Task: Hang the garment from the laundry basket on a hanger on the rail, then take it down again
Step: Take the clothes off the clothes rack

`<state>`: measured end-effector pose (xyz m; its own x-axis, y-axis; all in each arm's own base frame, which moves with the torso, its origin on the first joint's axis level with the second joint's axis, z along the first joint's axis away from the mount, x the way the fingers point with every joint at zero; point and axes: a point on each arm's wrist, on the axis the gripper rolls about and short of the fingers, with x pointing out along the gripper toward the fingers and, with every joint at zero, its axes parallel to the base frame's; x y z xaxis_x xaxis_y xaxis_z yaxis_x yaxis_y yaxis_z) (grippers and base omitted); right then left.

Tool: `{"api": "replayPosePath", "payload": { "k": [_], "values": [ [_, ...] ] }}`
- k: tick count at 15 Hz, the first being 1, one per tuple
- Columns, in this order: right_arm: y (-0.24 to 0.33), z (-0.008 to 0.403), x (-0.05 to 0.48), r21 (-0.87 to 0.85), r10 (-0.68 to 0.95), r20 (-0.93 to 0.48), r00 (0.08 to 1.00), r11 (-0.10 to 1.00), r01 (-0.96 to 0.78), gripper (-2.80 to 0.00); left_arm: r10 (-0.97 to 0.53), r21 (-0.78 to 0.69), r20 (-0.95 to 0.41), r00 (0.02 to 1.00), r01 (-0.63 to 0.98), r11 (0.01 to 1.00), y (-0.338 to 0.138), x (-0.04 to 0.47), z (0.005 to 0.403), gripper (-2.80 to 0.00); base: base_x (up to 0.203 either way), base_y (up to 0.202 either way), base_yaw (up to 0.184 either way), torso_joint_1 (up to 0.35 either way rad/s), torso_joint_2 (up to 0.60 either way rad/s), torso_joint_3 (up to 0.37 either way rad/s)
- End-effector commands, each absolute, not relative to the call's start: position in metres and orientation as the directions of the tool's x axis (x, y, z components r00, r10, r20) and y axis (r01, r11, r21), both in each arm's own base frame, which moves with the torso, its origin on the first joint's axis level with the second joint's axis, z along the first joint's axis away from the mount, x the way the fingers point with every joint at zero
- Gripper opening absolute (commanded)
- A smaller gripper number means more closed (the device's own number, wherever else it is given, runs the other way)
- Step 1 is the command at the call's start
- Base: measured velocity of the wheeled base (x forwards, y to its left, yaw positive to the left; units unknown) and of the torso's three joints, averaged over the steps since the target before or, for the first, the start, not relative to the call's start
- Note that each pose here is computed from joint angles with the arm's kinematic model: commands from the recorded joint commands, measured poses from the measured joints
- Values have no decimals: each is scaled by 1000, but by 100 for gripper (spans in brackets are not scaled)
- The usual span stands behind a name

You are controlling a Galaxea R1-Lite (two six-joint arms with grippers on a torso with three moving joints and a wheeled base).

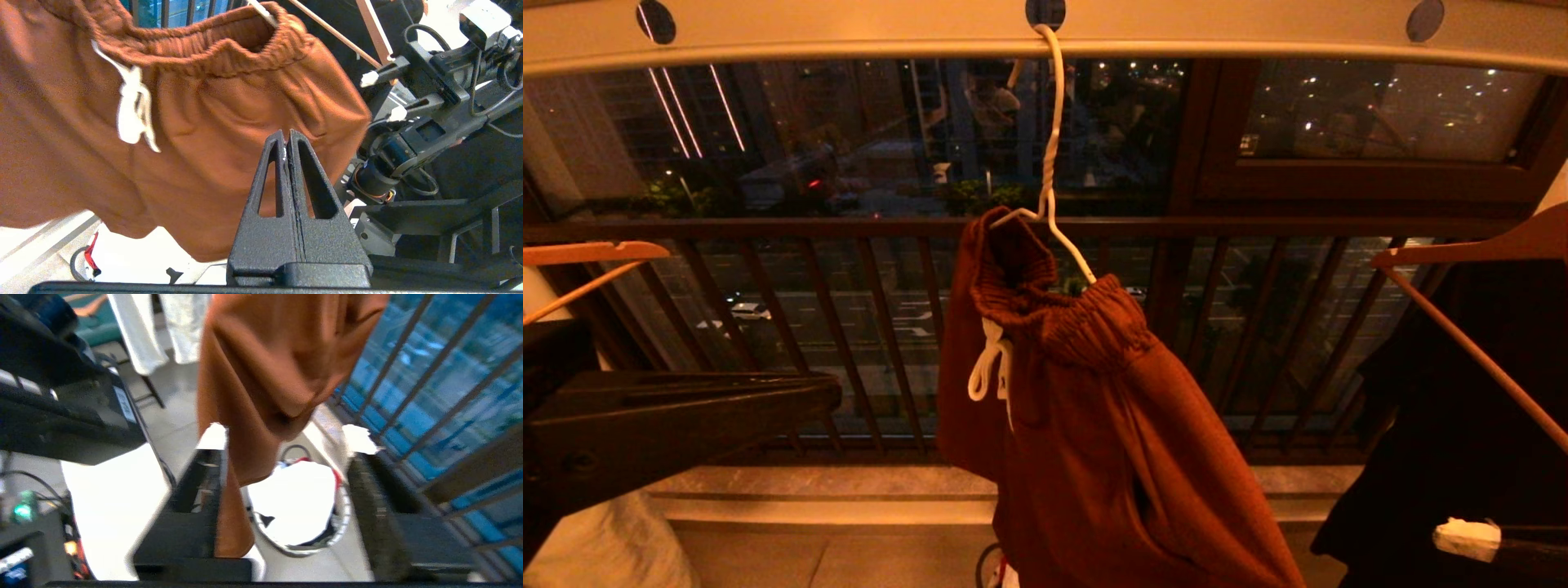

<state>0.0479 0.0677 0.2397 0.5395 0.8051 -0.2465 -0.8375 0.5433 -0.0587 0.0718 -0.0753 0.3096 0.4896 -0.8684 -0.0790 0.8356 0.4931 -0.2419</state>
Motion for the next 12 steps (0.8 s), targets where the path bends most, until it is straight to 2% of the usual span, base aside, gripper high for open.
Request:
{"api": "replayPosePath", "payload": {
  "k": [1,7,10,12],
  "values": [
    [81,238,56,-33,804,-278,525,538,-842,0,-869,-245,-83,488,835,492,-76,73,309,-280,0,0,0,0,0,0],
    [107,244,70,3,819,-268,507,527,-850,0,-867,-243,-83,492,834,496,-77,74,309,-280,0,0,0,0,0,0],
    [107,254,67,-2,834,-237,498,512,-859,0,-851,-256,-142,506,811,525,-90,89,303,-280,0,0,0,0,0,0],
    [106,259,66,-4,833,-235,500,514,-858,0,-858,-275,-197,474,813,513,-99,97,292,-280,0,0,0,0,0,0]
  ]
}}
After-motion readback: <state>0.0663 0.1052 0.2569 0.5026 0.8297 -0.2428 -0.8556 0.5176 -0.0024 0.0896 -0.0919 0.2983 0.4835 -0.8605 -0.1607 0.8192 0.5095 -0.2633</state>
